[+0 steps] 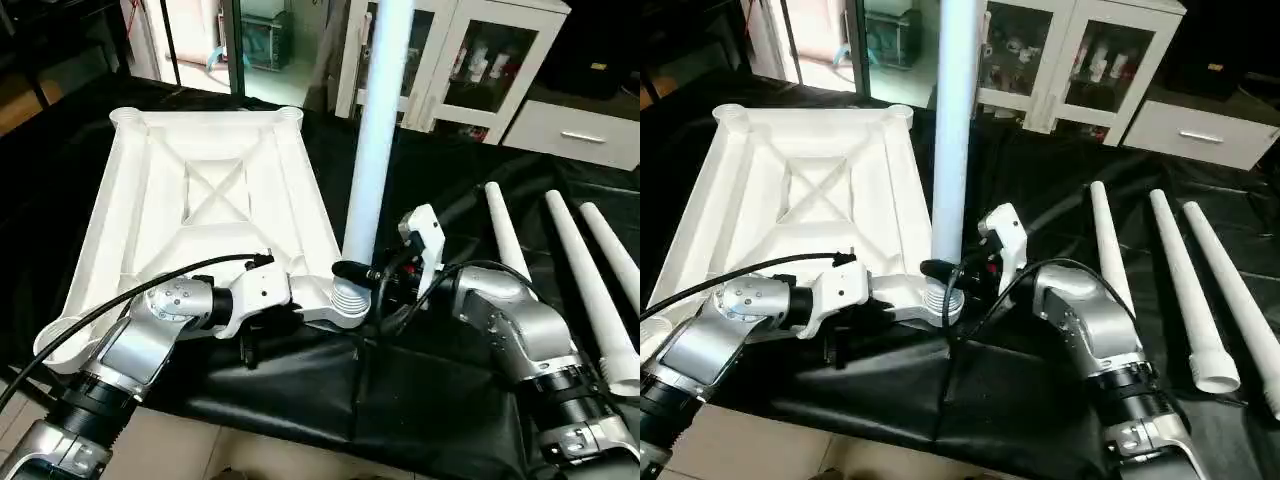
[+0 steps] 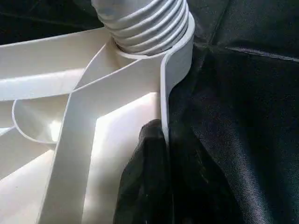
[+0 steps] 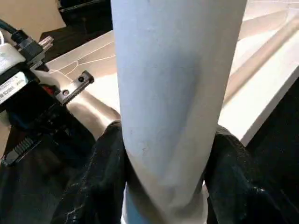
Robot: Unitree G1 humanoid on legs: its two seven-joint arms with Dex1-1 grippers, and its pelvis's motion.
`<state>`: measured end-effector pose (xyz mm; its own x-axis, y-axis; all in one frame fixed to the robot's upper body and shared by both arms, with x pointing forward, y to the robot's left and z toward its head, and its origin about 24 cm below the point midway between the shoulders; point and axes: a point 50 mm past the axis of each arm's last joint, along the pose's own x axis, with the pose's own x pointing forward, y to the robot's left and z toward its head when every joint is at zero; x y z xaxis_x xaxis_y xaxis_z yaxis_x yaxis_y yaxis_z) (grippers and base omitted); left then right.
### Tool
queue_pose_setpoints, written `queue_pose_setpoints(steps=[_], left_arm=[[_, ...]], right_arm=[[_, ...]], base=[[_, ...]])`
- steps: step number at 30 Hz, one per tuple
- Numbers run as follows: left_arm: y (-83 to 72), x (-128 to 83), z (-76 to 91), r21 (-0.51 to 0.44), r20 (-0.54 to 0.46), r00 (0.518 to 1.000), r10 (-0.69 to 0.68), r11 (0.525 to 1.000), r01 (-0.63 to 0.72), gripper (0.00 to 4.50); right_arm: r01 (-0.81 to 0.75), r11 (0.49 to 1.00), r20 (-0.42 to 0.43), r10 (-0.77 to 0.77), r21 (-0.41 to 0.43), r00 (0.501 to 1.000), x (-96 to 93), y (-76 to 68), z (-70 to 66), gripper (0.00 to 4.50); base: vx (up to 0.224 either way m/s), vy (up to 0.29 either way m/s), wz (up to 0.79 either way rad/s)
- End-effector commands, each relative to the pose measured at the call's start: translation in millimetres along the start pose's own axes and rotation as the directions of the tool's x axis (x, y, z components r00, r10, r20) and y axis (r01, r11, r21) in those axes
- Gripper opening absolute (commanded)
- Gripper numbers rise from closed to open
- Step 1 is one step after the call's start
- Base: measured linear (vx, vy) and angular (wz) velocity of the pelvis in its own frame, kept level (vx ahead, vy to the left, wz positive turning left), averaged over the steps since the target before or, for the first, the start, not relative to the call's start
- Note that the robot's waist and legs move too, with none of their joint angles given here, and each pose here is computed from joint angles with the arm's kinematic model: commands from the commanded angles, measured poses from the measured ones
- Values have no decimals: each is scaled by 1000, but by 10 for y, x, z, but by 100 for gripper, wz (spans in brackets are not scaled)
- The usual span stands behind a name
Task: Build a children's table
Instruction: Insert table leg to table base
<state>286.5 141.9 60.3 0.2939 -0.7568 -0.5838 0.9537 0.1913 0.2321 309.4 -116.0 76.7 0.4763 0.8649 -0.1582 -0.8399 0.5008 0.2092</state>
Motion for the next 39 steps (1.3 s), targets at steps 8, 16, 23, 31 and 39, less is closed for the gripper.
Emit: queue_pose_setpoints(steps=[8,16,23,31,39], left_arm=[[-155,135,-68,-34,-4,996,-86,996,86,1],[-136,143,-64,-37,-3,997,-77,996,76,1],[-125,141,-66,-38,-5,997,-73,997,72,1],[-128,137,-76,-42,-9,998,-68,997,68,1],[-132,132,-87,-48,-13,998,-64,997,64,1]], right_arm=[[97,989,27,-100,109,995,-177,-69,-184,189],[148,978,112,-165,147,980,-295,-28,-322,189],[168,981,106,-178,96,978,-338,57,-478,189],[160,987,1,-160,-13,987,-329,126,-641,189],[134,988,-95,-141,-76,985,-325,161,-778,189]], base=[[0,0,0],[0,0,0],[0,0,0],[0,0,0],[0,0,0]])
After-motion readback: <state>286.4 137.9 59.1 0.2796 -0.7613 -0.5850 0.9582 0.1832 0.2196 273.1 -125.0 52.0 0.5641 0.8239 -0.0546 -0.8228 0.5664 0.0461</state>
